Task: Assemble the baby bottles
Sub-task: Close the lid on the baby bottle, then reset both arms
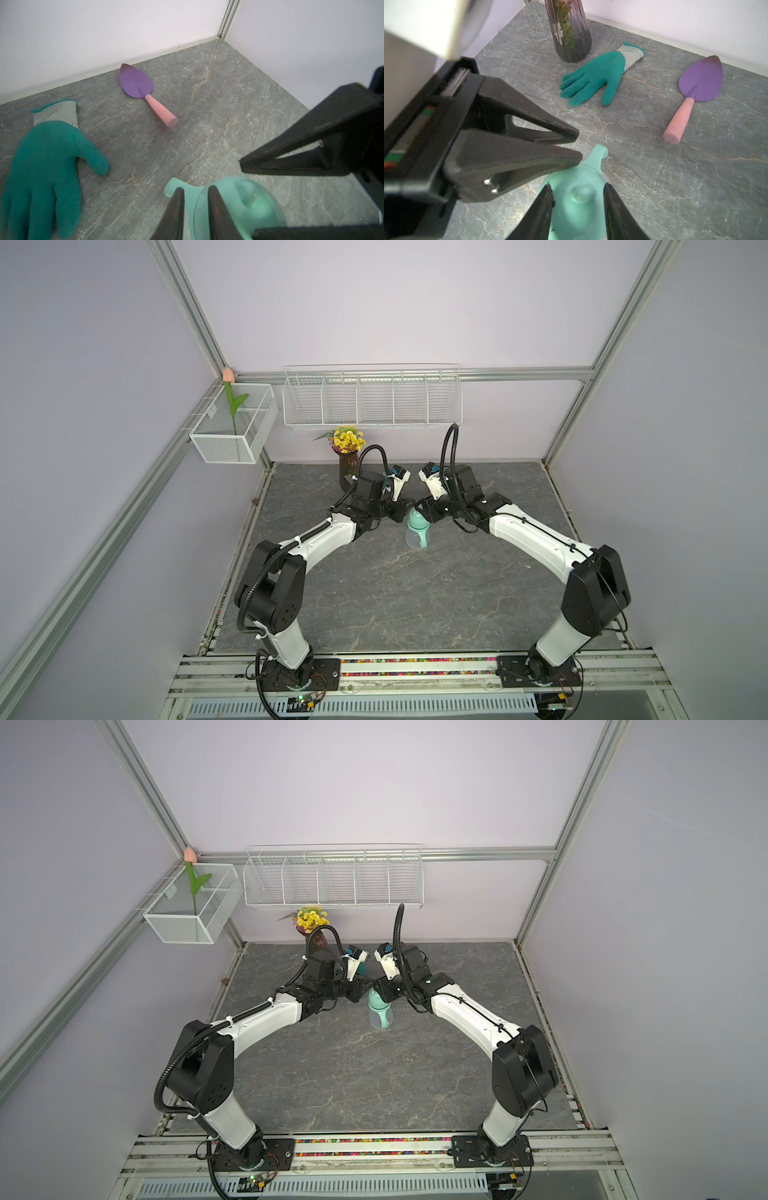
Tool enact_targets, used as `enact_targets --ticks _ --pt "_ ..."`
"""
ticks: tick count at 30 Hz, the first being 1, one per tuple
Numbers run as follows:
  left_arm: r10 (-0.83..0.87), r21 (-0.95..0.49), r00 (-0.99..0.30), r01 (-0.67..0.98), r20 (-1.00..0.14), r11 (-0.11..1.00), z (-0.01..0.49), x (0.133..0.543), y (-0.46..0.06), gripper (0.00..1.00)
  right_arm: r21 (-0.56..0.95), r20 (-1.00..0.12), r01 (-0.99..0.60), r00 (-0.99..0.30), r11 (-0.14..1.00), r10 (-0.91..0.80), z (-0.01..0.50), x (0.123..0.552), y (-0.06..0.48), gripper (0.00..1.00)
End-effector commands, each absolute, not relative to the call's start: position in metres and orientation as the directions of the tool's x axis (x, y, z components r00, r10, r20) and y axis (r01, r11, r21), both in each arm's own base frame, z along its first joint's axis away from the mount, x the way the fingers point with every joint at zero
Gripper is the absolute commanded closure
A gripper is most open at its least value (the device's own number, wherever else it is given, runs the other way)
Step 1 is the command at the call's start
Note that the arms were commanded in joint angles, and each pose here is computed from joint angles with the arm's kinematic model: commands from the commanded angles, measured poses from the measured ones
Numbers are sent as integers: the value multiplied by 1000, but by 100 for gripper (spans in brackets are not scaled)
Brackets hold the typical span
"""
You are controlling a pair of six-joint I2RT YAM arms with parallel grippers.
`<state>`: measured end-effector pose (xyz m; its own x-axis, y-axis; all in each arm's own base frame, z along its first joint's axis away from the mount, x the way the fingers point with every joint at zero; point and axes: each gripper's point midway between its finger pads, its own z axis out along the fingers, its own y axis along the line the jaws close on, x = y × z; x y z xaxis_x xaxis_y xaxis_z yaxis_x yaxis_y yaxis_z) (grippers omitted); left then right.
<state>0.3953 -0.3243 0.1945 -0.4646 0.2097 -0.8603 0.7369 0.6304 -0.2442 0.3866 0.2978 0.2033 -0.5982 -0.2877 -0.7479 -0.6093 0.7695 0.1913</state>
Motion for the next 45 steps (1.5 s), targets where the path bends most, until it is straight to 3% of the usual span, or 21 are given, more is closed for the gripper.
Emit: enact_targets --ticks 1,15,29,32,40,45 --pt "214 -251 -492 714 -844 653 192 400 -324 76 162 -715 -607 -616 778 -331 192 386 292 54" --pt "184 -251 -473 712 -861 655 208 403 -322 71 149 -758 -603 -579 784 -302 220 388 285 50" --pt "133 -224 -420 696 -898 683 246 416 -307 57 149 -808 -626 -523 766 -271 255 398 289 41" --pt "131 -201 -404 679 -905 706 253 416 -295 52 144 -818 -615 -515 775 -257 261 398 279 35" --pt "116 -40 -366 392 -923 919 249 408 -170 14 133 -858 -426 -501 895 -111 268 402 172 21" --pt "72 -14 -413 202 -908 979 202 398 -85 7 105 -878 -245 -478 964 -26 240 402 101 14"
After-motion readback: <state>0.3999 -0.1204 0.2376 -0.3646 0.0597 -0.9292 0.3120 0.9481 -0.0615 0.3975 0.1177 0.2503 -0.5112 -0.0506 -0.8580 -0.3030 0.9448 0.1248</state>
